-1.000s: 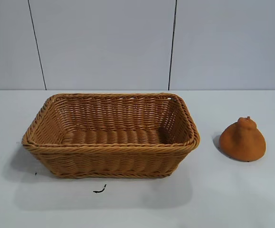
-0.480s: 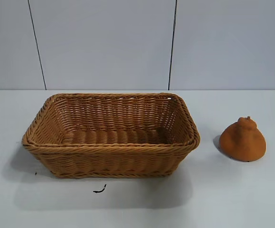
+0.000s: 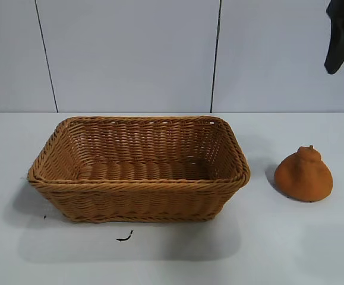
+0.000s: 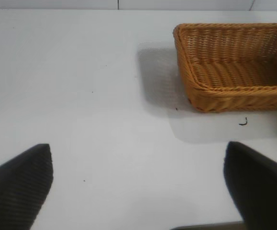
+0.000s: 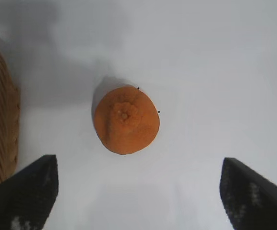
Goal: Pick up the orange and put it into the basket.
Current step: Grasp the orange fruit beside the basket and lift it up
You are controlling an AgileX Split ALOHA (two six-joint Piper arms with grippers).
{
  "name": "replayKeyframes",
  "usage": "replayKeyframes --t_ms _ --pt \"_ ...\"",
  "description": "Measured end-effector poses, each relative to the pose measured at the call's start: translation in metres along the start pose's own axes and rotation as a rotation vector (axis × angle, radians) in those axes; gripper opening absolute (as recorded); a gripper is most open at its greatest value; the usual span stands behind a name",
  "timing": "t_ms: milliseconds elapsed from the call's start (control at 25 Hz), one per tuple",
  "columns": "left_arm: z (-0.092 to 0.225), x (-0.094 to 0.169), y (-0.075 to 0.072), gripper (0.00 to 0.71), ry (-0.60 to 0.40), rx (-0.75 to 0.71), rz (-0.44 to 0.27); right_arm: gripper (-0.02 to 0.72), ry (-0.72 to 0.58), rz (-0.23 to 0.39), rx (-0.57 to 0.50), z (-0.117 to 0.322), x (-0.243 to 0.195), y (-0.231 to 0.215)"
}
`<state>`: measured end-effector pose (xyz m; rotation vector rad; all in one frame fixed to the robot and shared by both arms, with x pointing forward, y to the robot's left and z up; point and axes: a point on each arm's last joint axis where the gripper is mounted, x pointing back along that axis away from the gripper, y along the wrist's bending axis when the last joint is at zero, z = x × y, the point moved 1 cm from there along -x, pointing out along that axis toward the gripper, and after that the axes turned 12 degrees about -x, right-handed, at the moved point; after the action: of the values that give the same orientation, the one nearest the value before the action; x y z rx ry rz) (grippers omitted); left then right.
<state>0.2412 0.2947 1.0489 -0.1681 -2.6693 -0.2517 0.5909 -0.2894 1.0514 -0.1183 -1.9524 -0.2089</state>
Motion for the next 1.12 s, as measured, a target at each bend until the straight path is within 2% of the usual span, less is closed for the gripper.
replayKeyframes --t_ms 200,520,720,840,920,1000,1120 --pt "0.000 0.000 0.000 0.697 0.000 0.000 0.000 0.631 0.112 -0.020 -0.011 -0.003 -0.050 0.005" --pt "0.000 0.000 0.000 0.697 0.000 0.001 0.000 0.631 0.250 -0.015 -0.029 0.007 -0.132 0.005" --pt "0.000 0.000 0.000 0.697 0.000 0.001 0.000 0.631 0.282 -0.013 -0.041 0.013 -0.162 0.004" --pt "0.000 0.000 0.000 0.697 0.000 0.001 0.000 0.605 0.302 -0.013 -0.049 0.016 -0.171 0.004" --pt "0.000 0.000 0.000 0.697 -0.001 0.001 0.000 0.557 0.307 -0.011 -0.049 0.017 -0.173 0.004" --pt "0.000 0.000 0.000 0.697 -0.001 0.001 0.000 0.461 0.306 -0.011 -0.049 0.017 -0.173 0.004" --pt "0.000 0.000 0.000 0.697 -0.001 0.001 0.000 0.211 0.317 -0.011 -0.049 0.018 -0.173 0.004"
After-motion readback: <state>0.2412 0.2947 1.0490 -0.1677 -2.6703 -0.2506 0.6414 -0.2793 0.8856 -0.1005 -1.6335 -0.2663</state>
